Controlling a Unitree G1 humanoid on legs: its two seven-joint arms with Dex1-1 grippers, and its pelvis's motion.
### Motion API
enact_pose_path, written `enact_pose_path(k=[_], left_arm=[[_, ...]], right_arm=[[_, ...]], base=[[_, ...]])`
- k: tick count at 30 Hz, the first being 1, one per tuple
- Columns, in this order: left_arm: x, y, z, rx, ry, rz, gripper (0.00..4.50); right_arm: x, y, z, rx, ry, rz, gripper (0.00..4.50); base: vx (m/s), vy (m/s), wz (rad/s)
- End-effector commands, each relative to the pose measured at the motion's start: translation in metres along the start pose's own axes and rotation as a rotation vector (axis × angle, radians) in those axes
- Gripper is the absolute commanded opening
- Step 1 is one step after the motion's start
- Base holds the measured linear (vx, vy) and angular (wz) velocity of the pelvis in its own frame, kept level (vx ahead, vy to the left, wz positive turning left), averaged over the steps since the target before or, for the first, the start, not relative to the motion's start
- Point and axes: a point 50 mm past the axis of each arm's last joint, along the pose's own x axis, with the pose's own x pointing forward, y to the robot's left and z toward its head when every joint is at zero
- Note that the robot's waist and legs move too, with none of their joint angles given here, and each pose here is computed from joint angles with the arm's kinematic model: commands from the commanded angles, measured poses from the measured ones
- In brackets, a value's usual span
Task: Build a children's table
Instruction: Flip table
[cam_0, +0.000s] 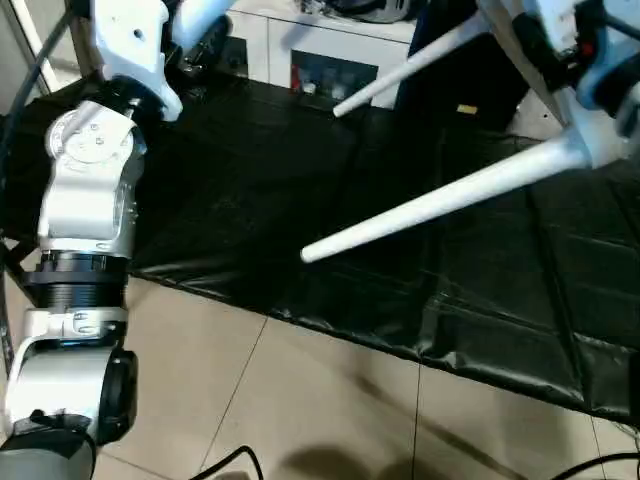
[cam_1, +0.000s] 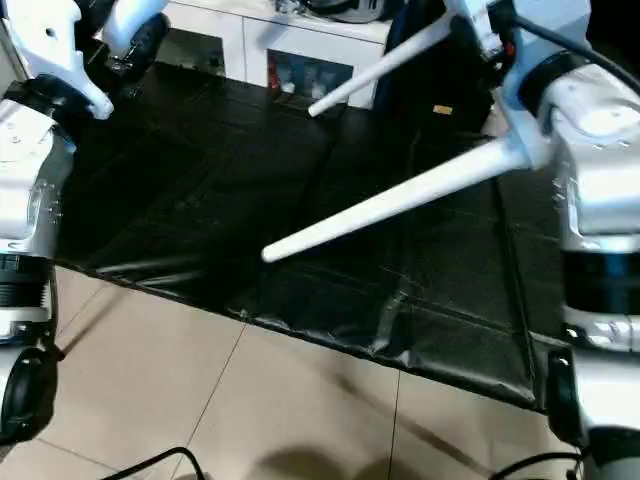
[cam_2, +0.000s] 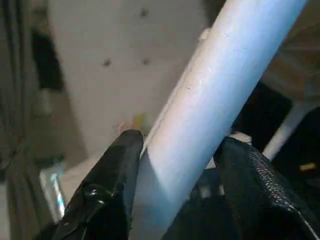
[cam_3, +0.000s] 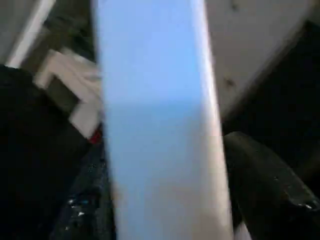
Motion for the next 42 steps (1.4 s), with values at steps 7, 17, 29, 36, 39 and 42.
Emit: enact_pose_path(k=[7, 17, 29, 36, 39, 42], left_arm=[[-0.002, -0.008, -0.024, -0.100, 0.115, -0.004, 2.16], [-0.004, -0.013, -0.028, -0.070, 0.125, -0.046, 2.09], [-0.012, -0.012, -0.040, -0.050, 0.163, -0.064, 1.99], [-0.015, -0.010, -0.044, -0.053, 0.177, -0.058, 1.90], [-0.016, -0.013, -0.045, -0.048, 0.170, -0.085, 1.87], [-0.017, -0.015, -0.045, -0.048, 0.166, -0.103, 1.84]], right_arm=[[-0.012, 0.015, -0.001, 0.049, -0.098, 0.191, 3.99], [-0.044, -0.033, -0.011, 0.485, -0.374, -0.138, 4.50], [-0.093, 0.056, -0.076, 0.845, -0.250, 0.285, 4.50], [-0.104, 0.067, -0.089, 0.896, -0.191, 0.267, 4.50], [-0.103, 0.072, -0.104, 0.874, -0.099, 0.199, 4.50], [-0.097, 0.080, -0.112, 0.840, -0.030, 0.182, 4.50]], base=[[0.000, 0.000, 0.00], [0.000, 0.000, 0.00], [0.000, 0.000, 0.00], [0.000, 0.000, 0.00], [0.000, 0.000, 0.00], [0.000, 0.000, 0.00]])
